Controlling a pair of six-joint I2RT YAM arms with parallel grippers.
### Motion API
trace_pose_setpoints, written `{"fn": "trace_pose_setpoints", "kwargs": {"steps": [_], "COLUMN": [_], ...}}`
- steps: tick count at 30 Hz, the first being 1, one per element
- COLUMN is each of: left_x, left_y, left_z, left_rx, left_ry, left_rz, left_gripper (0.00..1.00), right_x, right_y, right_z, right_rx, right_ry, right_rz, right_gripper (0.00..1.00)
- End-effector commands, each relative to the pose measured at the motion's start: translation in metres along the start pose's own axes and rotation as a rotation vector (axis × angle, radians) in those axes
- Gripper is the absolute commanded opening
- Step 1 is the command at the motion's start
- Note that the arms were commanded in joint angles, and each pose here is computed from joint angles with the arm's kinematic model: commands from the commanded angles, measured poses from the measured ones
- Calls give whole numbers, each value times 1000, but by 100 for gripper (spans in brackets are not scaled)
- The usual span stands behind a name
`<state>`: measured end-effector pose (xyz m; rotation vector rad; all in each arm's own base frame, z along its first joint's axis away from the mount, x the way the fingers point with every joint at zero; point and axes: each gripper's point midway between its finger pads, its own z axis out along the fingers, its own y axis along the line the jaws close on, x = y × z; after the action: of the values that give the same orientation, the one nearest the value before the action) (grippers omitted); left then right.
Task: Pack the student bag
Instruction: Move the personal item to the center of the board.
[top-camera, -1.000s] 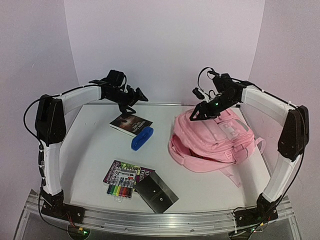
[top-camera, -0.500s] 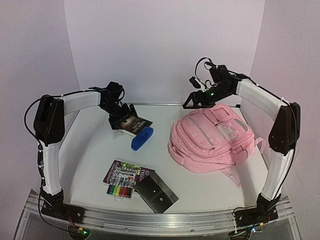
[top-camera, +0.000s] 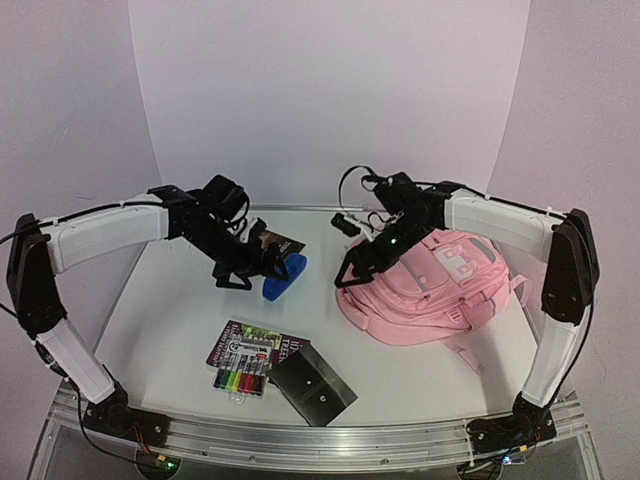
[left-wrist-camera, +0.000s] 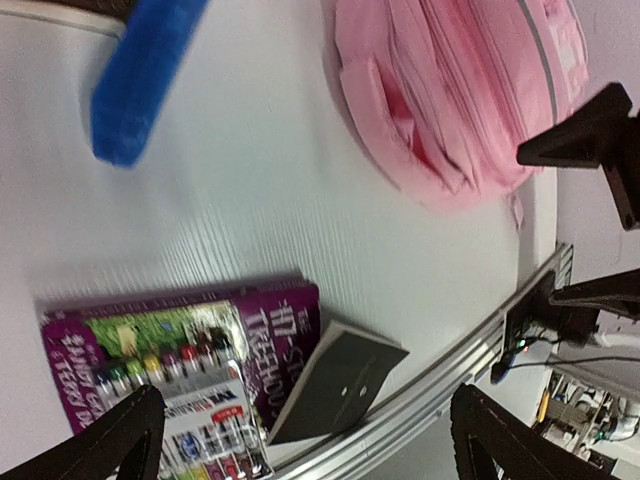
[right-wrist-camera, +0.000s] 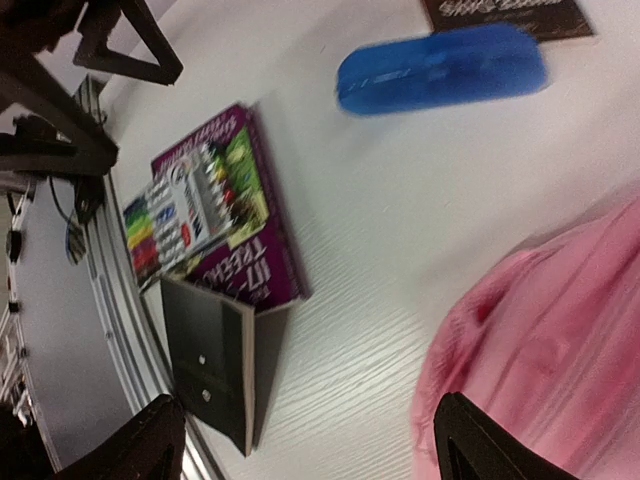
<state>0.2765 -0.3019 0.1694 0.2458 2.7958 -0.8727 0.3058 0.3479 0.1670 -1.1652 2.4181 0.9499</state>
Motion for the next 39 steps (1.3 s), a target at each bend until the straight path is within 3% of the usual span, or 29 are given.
{"fn": "trace_pose_setpoints", "kwargs": {"steps": [1,11,23,35,39], "left_x": [64,143,150,156,151], "left_y": [10,24,62,69,55], "left_z": [2,33,35,46,48], "left_rx": [-63,-416,-704,-640,-539], "left_ry": [88,184,163,173,134], "left_rz": [-49,-21,-101,-150,-158], "left_gripper": [100,100,100,100,100], "right_x": [28,80,99,120,125], "right_y": [40,47,33,44,44], "right_z": [2,63,114,139,146], "right_rx": [-76,-110,-97,-116,-106], "right_ry": [44,197,205,228,221], "right_rz": [-97,-108,-47,-49,-38], "right_gripper": [85,82,79,77,68]}}
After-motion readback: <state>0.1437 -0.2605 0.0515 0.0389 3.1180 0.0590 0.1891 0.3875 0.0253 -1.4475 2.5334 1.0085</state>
